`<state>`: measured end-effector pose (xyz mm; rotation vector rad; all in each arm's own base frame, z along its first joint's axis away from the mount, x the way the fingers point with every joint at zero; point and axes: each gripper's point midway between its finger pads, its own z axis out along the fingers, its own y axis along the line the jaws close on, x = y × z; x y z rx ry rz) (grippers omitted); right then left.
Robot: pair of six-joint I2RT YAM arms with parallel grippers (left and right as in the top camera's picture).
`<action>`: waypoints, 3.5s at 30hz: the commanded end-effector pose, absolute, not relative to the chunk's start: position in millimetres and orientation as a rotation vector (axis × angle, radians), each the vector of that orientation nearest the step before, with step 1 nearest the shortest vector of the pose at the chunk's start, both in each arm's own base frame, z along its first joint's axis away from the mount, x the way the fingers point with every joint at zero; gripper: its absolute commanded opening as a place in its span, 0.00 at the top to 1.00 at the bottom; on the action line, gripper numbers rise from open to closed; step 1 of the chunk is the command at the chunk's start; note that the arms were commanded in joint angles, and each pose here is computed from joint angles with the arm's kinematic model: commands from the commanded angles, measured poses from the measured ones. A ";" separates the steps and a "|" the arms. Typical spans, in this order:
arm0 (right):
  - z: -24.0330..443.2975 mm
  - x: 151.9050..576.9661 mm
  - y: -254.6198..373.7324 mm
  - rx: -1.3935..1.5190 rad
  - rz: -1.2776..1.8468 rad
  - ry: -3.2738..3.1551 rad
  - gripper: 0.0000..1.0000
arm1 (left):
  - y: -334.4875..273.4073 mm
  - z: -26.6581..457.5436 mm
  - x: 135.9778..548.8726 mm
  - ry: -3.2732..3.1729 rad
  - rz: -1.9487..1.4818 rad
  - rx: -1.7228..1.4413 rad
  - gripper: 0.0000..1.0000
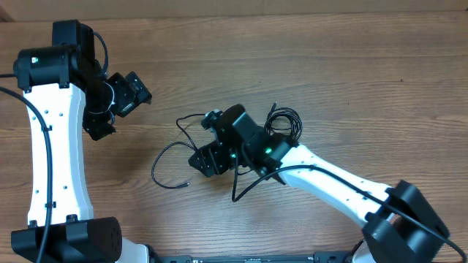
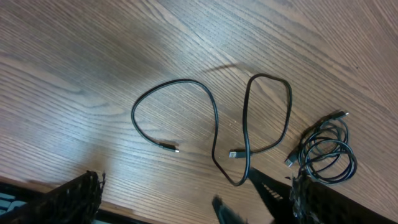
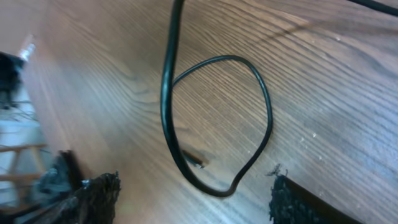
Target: Untangle cables
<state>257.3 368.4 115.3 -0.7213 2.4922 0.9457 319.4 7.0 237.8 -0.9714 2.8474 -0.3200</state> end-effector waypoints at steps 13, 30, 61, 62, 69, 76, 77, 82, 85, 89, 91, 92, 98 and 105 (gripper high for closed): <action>157.3 292.1 385.8 -0.635 0.863 2.309 0.96 | 8.8 249.2 315.7 2.811 -0.303 -0.984 0.00; 504.2 353.8 143.1 0.062 0.594 1.555 0.96 | 12.0 246.4 315.1 2.815 -0.274 -0.990 0.00; 365.1 360.9 -122.3 0.960 0.171 1.838 0.96 | 5.2 244.8 308.7 2.871 -0.303 -0.924 0.01; 362.7 358.3 -121.5 0.965 0.168 1.850 0.96 | -0.8 245.7 309.6 2.891 -0.338 -0.842 0.00; 345.7 346.8 -117.8 1.003 0.156 1.925 0.96 | -45.6 249.7 310.3 2.954 -0.464 -0.484 0.00; 349.5 357.0 -124.4 0.996 0.141 1.889 0.96 | -75.7 251.7 317.5 2.934 -0.471 -0.324 0.00; 348.2 361.5 -126.0 0.996 0.141 1.885 0.96 | -78.1 252.0 317.9 2.932 -0.473 -0.312 0.00; 334.5 406.9 -136.7 0.969 0.167 1.862 0.96 | -83.9 252.6 319.1 2.926 -0.478 -0.284 0.00; 347.3 447.2 -134.7 0.867 0.270 1.784 0.96 | -83.9 252.6 319.0 2.926 -0.478 -0.284 0.00; 418.7 473.2 -129.1 0.668 0.373 1.569 0.96 | -84.2 252.7 318.9 2.926 -0.478 -0.283 0.01; 456.5 475.1 -130.1 0.611 0.370 1.473 0.96 | -84.2 252.6 319.1 2.926 -0.479 -0.289 0.00; 469.4 475.8 -130.3 0.592 0.366 1.450 0.96 | -84.3 252.7 319.2 2.925 -0.480 -0.289 0.00; 466.8 496.4 -150.5 0.626 0.266 1.490 0.95 | -84.3 252.6 319.0 2.926 -0.480 -0.293 0.00; 307.4 525.9 -190.7 0.841 0.181 1.864 0.44 | -90.2 252.5 316.4 2.935 -0.487 -0.280 0.00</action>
